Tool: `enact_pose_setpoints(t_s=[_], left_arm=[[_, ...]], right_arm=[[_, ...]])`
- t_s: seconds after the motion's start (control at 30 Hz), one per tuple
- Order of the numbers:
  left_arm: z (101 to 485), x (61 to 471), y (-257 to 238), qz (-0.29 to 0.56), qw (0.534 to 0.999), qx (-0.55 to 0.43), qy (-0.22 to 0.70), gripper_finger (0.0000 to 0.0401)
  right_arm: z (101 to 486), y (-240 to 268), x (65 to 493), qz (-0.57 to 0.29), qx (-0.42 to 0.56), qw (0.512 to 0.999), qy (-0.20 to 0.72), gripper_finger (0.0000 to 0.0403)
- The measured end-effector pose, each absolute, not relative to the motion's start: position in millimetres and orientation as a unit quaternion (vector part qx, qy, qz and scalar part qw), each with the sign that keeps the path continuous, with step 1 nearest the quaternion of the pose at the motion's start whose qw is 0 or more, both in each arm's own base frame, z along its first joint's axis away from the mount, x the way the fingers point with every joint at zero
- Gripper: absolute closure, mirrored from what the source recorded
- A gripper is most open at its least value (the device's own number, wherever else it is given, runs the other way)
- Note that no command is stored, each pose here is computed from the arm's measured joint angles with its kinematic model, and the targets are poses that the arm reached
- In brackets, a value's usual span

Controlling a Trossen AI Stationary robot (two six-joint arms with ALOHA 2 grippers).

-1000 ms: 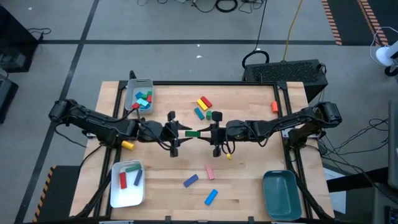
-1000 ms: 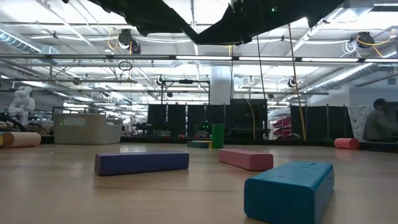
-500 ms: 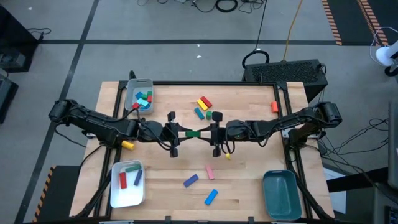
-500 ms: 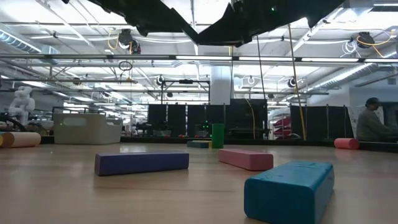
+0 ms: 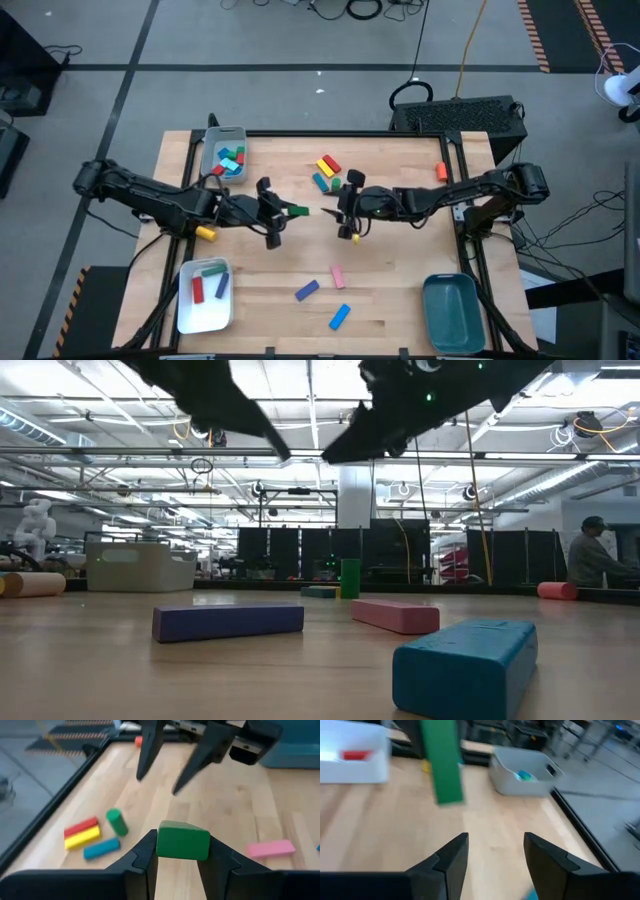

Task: Sort blocks by size
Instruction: Put the green rectangular block into the white bin

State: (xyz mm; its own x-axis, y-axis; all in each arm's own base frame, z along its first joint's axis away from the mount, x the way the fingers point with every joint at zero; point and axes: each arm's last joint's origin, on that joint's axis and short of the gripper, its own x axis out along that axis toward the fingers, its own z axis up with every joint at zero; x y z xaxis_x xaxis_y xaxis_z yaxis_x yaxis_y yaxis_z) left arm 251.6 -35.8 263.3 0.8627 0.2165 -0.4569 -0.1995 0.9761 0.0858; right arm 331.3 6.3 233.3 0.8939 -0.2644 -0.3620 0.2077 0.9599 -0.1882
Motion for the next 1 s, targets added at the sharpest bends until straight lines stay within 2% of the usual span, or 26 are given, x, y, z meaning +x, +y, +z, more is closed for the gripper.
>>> enact_pose_setpoints(t_s=[0.2,0.43,0.53,0.77,1.0], left_arm=[[262.2,233.6,-36.5,0.13,0.95,-0.03,0.283,0.0294],[249.2,201.7,-46.5,0.123,0.902,-0.077,0.406,0.0294],[247.5,186.2,-53.7,0.109,0.879,-0.117,0.45,0.0294],[253.1,162.0,-76.1,0.05,0.848,-0.202,0.487,0.0294],[261.6,144.3,-93.2,-0.023,0.801,-0.25,0.543,0.0294]], right_arm=[[228.2,-6.6,328.7,-0.161,-0.041,0.961,0.22,0.0234],[223.2,-15.3,325.8,-0.182,-0.009,0.953,0.242,0.0236],[222.9,-16.5,325.6,-0.183,-0.008,0.952,0.243,0.0236],[222.9,-16.3,325.6,-0.182,-0.006,0.953,0.243,0.0236],[209.6,-15.2,334.3,-0.167,0.023,0.955,0.244,0.0236]])
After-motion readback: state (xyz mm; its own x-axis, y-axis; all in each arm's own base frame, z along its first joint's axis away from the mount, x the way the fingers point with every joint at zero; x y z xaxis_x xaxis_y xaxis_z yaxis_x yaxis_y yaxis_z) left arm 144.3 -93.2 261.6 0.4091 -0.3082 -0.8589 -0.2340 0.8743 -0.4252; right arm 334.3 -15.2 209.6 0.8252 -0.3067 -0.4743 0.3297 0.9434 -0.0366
